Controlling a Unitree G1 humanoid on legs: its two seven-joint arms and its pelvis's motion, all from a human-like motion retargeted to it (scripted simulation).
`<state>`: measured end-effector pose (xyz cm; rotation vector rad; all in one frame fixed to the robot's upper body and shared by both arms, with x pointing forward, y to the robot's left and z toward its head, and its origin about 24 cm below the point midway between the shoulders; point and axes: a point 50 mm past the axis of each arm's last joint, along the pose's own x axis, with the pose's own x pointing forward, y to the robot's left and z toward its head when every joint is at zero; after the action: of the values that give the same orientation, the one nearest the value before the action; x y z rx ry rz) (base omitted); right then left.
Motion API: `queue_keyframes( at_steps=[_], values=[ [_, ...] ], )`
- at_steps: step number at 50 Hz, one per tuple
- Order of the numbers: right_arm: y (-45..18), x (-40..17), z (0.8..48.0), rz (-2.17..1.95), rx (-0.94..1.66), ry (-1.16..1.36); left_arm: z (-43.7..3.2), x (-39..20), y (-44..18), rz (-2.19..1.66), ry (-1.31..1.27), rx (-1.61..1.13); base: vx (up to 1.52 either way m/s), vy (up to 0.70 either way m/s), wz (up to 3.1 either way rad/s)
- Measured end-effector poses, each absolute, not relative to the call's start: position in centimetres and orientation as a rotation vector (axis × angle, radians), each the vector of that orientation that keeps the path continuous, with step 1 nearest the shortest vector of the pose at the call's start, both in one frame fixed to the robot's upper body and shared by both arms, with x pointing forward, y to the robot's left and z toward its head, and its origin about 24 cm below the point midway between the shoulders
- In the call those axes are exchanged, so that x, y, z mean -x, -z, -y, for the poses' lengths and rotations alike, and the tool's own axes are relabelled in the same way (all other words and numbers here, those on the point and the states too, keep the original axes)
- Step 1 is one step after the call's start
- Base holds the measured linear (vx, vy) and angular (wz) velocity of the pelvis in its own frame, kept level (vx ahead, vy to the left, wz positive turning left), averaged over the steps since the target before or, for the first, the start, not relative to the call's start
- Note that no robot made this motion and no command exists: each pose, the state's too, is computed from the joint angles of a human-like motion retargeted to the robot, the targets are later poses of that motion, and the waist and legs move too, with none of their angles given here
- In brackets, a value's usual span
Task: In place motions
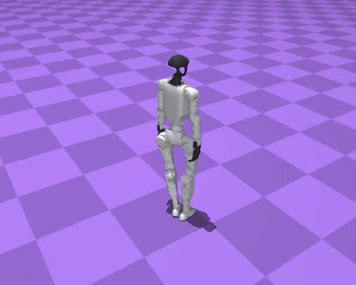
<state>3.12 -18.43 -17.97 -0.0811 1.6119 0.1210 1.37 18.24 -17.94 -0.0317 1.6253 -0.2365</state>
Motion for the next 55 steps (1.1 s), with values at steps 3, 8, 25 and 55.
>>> queue_keyframes(
  at_steps=[3, 8, 25, 55],
  values=[
    [17.9, -4.4, 17.8, -1.561, 0.082, -0.152, -18.8, -1.2, 17.9, -1.628, 0.246, 0.000, -0.08, 0.06, 0.32],
    [17.9, -4.9, 17.4, -1.534, 0.072, -0.181, -18.9, -0.1, 17.9, -1.652, 0.230, -0.008, -0.11, 0.02, 0.78],
    [17.4, 0.8, 21.6, -1.779, 0.147, -0.237, -19.3, -1.9, 17.9, -1.591, 0.117, 0.016, -0.41, -0.09, 2.16],
    [17.7, -5.1, 18.8, -1.488, 0.065, -0.251, -15.8, 2.9, 18.0, -1.744, -0.071, 0.254, -0.19, 0.02, 1.60]
  ],
)
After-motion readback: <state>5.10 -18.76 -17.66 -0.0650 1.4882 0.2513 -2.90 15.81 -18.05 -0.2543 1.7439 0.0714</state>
